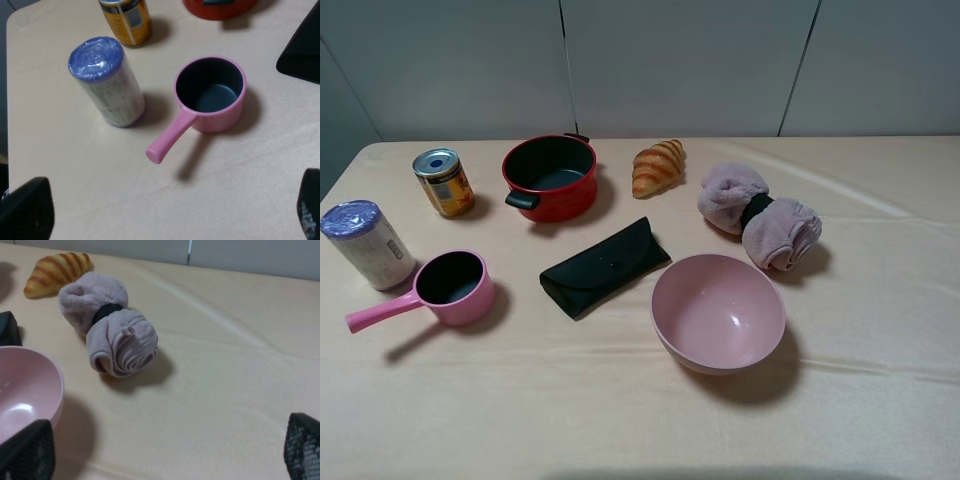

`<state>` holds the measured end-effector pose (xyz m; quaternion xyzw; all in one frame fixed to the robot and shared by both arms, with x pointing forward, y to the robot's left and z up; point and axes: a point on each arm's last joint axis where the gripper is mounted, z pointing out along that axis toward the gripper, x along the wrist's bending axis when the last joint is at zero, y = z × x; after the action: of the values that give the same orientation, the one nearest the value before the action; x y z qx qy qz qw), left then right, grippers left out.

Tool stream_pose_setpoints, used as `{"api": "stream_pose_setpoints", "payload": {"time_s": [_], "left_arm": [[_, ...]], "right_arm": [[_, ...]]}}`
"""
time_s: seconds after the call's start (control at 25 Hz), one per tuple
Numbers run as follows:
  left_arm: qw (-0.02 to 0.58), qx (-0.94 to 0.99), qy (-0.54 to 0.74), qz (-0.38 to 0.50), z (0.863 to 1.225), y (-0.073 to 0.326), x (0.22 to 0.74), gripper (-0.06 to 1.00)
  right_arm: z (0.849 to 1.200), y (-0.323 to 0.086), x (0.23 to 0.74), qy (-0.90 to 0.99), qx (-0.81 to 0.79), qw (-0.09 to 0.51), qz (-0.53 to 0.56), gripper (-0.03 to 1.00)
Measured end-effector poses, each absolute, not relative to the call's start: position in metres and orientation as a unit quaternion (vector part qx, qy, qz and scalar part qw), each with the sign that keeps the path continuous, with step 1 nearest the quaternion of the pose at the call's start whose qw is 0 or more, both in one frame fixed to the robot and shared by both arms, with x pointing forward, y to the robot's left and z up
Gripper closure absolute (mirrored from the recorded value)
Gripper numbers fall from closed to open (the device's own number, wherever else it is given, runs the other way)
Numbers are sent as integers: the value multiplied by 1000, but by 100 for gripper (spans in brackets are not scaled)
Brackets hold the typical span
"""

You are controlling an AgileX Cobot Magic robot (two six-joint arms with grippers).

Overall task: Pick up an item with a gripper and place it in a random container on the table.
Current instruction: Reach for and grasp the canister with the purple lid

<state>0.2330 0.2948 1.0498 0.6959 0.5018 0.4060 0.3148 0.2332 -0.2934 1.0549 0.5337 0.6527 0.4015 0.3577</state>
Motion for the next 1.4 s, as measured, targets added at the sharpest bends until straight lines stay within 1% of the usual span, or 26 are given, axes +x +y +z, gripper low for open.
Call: {"api": "stream_pose_setpoints", "payload": {"time_s": [1.4], "left_arm": [[315, 696, 502, 406, 1050, 295, 233, -4]], "right_arm": [[1055, -293, 233, 653, 534, 358, 402, 27]]}}
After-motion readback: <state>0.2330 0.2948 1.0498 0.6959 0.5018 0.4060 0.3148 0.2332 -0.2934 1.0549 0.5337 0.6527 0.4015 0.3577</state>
